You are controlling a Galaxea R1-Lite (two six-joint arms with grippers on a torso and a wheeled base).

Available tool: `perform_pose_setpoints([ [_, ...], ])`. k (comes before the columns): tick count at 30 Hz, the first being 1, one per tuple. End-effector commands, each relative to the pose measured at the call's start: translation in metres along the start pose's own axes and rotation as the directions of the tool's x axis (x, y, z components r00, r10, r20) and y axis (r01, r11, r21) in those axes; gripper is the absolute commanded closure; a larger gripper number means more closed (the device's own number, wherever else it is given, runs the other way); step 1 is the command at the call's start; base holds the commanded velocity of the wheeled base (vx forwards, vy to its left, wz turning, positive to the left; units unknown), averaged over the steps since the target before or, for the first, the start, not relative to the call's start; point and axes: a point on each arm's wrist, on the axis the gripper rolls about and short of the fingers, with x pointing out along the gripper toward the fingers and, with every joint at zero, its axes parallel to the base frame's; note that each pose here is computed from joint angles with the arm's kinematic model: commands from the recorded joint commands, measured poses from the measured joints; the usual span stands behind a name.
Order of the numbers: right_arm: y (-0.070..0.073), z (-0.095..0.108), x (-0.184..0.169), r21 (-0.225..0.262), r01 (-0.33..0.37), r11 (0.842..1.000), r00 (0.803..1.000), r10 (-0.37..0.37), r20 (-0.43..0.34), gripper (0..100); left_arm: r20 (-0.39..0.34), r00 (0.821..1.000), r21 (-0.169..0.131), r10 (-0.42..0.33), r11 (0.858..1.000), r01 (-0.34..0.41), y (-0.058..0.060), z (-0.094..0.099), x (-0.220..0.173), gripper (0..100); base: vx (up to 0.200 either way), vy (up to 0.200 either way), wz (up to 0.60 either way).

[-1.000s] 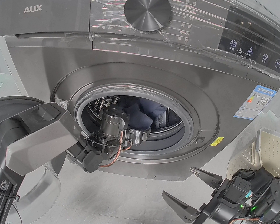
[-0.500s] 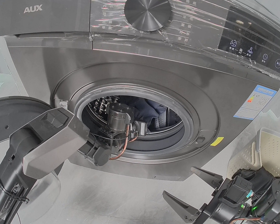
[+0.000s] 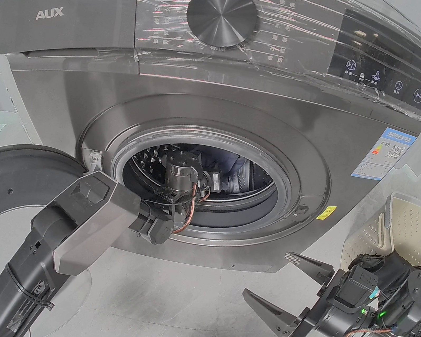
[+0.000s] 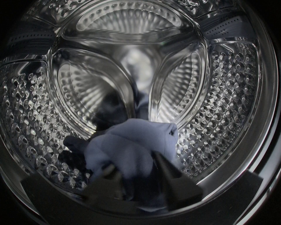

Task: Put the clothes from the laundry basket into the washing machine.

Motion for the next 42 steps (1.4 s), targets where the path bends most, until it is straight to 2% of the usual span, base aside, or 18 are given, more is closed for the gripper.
perform_pose_setpoints([
  [1,0.000,0.000,0.000,0.000,-0.001,1.000,1.000,0.001,-0.001,0,-0.055,0.998,0.003,0.002,1.000,-0.002,-0.001,-0.018,-0.005,0,0.000,0.000,0.00],
  [4,0.000,-0.001,0.001,0.001,-0.001,1.000,1.000,0.001,-0.002,0,-0.089,0.996,0.008,0.003,1.000,-0.002,-0.002,-0.019,-0.011,0,0.000,0.000,0.00],
  [10,0.000,-0.001,0.000,0.001,-0.001,1.000,1.000,0.001,-0.004,0,-0.102,0.995,0.010,0.005,1.000,-0.004,-0.001,-0.019,-0.014,0,0.000,0.000,0.00],
  [16,0.000,-0.001,0.001,0.001,-0.001,1.000,1.000,0.001,-0.002,0,-0.115,0.993,0.011,0.000,1.000,0.001,-0.005,-0.003,-0.027,0,0.000,0.000,0.00],
  [17,0.000,-0.001,0.000,0.001,-0.001,1.000,1.000,0.001,-0.004,0,-0.114,0.993,0.009,-0.015,1.000,0.017,-0.013,0.010,-0.035,0,0.000,0.000,0.00],
  [18,0.000,-0.001,0.000,0.001,-0.001,1.000,1.000,0.001,-0.004,0,-0.113,0.993,0.008,-0.020,1.000,0.021,-0.016,0.016,-0.039,0,0.000,0.000,0.00],
  [20,0.000,0.000,0.000,0.001,-0.001,1.000,1.000,0.001,-0.002,0,-0.113,0.993,0.008,-0.041,0.999,0.042,-0.025,0.039,-0.057,0,0.000,0.000,0.00],
  [24,0.000,0.000,0.000,0.001,-0.001,1.000,1.000,0.001,-0.002,0,-0.145,0.986,0.012,-0.082,0.996,0.084,-0.037,0.059,-0.092,0,0.000,0.000,0.00],
  [28,0.000,-0.001,0.000,0.001,-0.001,1.000,1.000,0.001,-0.005,0,-0.214,0.971,0.029,-0.107,0.993,0.116,-0.040,0.058,-0.127,0,0.000,0.000,0.00],
  [31,0.000,-0.002,-0.001,0.001,-0.001,1.000,1.000,0.001,-0.008,0,-0.269,0.950,0.035,-0.159,0.984,0.174,-0.041,0.047,-0.157,0,0.000,0.000,0.00],
  [33,0.000,-0.002,-0.001,0.001,-0.001,1.000,1.000,0.001,-0.008,0,-0.269,0.950,0.035,-0.159,0.984,0.174,-0.041,0.047,-0.157,0,0.000,0.000,0.00],
  [34,0.000,-0.003,-0.003,0.002,0.000,1.000,1.000,0.000,-0.014,0,-0.296,0.933,0.046,-0.206,0.972,0.229,-0.042,0.042,-0.188,0,0.000,0.000,0.00],
  [35,0.000,-0.003,-0.003,0.002,0.000,1.000,1.000,0.000,-0.014,0,-0.296,0.933,0.046,-0.206,0.972,0.229,-0.042,0.042,-0.188,0,0.000,0.000,0.00],
  [36,0.000,-0.004,-0.005,0.004,0.002,1.000,1.000,-0.002,-0.023,0,-0.323,0.914,0.049,-0.246,0.960,0.276,-0.041,0.041,-0.209,0,0.000,0.000,0.00],
  [37,0.000,-0.005,-0.006,0.003,0.002,1.000,1.000,-0.002,-0.030,0,-0.328,0.907,0.044,-0.264,0.955,0.294,-0.041,0.042,-0.218,0,0.000,0.000,0.00],
  [39,0.000,-0.006,-0.007,0.005,0.004,1.000,0.999,-0.004,-0.034,0,-0.321,0.901,0.034,-0.293,0.947,0.320,-0.039,0.050,-0.235,0,0.000,0.000,0.00],
  [42,-0.001,-0.007,-0.009,0.006,0.011,1.000,0.999,-0.010,-0.040,0,-0.317,0.898,0.026,-0.304,0.944,0.329,-0.038,0.055,-0.246,0,0.000,0.000,0.00],
])
